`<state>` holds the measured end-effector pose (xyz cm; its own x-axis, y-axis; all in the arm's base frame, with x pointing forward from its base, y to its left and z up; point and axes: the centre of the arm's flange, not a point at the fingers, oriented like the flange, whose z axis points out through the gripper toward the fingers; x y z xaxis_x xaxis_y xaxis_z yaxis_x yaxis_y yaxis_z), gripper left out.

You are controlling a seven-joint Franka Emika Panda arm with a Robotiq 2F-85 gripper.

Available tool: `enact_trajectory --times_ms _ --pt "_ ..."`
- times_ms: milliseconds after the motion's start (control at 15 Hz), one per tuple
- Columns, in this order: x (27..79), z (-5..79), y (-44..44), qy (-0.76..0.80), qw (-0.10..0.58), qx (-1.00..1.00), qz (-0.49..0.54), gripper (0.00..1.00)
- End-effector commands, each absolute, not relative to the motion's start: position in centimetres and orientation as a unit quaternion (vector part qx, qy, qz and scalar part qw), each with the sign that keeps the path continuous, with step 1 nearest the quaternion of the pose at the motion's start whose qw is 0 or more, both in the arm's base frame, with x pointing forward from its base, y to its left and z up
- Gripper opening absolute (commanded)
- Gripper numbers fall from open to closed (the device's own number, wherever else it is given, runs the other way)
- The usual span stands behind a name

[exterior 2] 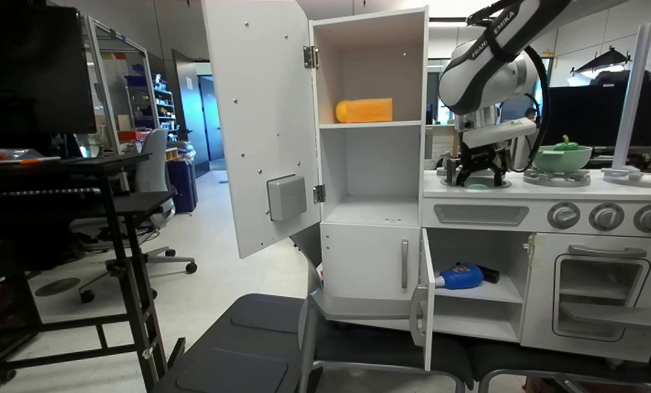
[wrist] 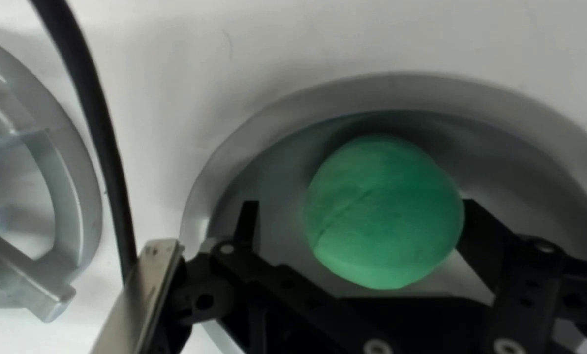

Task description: Pick up the green objects and put them in the cupboard.

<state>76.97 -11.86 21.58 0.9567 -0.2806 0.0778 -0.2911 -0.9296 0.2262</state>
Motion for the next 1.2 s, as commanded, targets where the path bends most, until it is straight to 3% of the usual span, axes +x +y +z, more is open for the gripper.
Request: enact_trajectory --times_ms 0,67,267,667,1133 --pt "78.4 21.7 -12.2 -0.141 0.106 0.984 0.022 0.71" --pt "78.5 21.9 -11.9 -0.140 0.106 0.984 0.022 0.68" --pt "78.5 22.0 -11.8 -0.134 0.104 0.985 0.017 0.42" --pt "78.0 23.8 -10.1 -0.081 0.067 0.994 0.004 0.05" --pt "73.5 34.6 -6.9 0.035 0.023 0.999 0.013 0.05"
